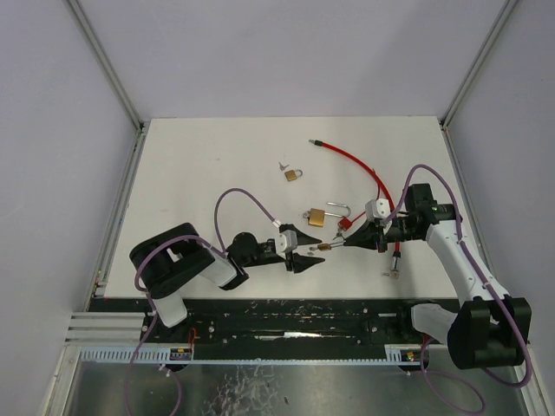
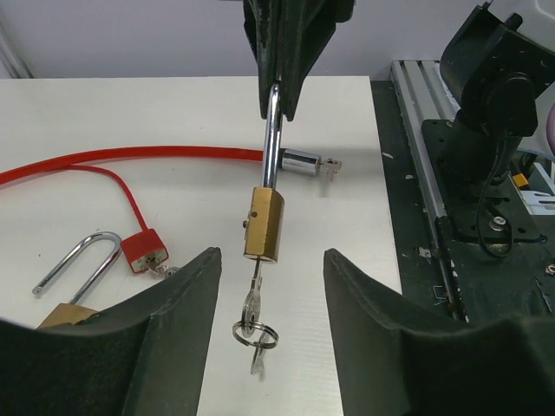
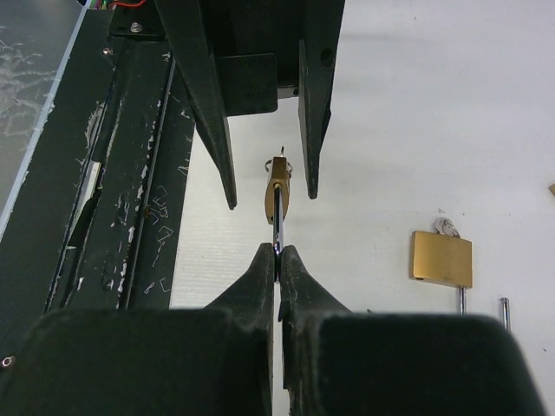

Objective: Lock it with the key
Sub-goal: Lock the lock.

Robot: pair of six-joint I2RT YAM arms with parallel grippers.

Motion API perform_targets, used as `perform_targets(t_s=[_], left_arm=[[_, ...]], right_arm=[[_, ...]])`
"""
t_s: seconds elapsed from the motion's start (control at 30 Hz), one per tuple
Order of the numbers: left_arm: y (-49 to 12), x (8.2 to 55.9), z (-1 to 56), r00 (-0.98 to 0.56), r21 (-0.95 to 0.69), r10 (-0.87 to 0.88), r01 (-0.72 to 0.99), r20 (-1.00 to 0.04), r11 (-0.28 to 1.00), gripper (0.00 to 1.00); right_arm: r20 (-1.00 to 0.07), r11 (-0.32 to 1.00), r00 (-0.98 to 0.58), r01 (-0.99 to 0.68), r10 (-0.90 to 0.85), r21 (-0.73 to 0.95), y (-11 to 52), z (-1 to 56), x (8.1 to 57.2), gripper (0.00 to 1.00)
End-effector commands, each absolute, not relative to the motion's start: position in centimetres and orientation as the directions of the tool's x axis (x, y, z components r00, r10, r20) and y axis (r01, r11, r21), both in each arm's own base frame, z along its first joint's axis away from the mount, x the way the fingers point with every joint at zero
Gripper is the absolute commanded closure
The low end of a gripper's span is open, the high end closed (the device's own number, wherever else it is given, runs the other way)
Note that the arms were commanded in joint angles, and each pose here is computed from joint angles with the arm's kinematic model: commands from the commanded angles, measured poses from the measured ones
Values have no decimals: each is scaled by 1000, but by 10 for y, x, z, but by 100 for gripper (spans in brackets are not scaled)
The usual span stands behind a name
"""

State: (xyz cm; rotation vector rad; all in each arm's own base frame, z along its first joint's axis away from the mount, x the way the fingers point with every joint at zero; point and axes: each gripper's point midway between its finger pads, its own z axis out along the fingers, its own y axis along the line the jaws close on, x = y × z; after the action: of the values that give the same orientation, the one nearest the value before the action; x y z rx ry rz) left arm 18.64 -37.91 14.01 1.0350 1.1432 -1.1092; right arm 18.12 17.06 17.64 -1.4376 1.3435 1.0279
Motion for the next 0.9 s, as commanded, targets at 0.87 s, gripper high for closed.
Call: perform_targets(t_s=[0.87], left_arm=[[-389,194,154,140,115,-146,979,-979,169,78]], right_arm=[[-967,-54,81,-996,-240,-70,179,176,178,100]])
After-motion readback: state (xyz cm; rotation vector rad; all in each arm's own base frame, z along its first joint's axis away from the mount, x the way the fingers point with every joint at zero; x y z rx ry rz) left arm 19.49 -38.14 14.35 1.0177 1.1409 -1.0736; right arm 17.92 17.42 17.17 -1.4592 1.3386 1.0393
